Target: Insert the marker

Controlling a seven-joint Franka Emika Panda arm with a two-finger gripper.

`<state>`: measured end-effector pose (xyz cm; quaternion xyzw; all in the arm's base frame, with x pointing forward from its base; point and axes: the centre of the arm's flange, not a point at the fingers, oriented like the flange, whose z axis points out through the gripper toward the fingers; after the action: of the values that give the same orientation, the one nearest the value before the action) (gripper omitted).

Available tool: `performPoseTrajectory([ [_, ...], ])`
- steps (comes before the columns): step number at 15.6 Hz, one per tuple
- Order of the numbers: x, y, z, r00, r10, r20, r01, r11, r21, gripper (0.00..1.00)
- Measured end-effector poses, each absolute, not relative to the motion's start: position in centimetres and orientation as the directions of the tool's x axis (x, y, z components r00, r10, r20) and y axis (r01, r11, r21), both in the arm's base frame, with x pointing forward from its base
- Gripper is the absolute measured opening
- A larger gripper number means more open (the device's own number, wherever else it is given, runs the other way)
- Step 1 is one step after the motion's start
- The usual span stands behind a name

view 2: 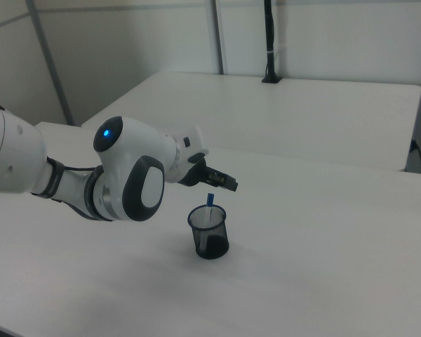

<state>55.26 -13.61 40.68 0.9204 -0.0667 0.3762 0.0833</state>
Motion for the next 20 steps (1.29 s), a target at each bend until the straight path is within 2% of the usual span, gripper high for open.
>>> performPoseTrajectory([
  [2,55.2,-13.7,41.1,0.701,-0.062,0.711,-0.19,-0.977,0.101,0.58],
  [4,55.2,-13.7,42.3,0.682,-0.077,0.727,-0.207,-0.974,0.09,0.73],
  [6,55.1,-13.7,43.8,0.671,-0.11,0.733,-0.239,-0.968,0.073,0.93],
  [7,55.2,-13.6,44.6,0.679,-0.13,0.722,-0.26,-0.963,0.071,0.99],
  [11,56.8,-11.6,49.4,0.751,-0.239,0.615,-0.369,-0.925,0.092,1.0],
  [14,57.8,-8.6,53.3,0.793,-0.348,0.5,-0.434,-0.898,0.065,1.0],
  [18,57.0,-6.4,56.9,0.839,-0.468,0.278,-0.496,-0.867,0.038,1.0],
  [20,55.8,-5.5,57.7,0.869,-0.474,0.141,-0.483,-0.875,0.042,1.0],
])
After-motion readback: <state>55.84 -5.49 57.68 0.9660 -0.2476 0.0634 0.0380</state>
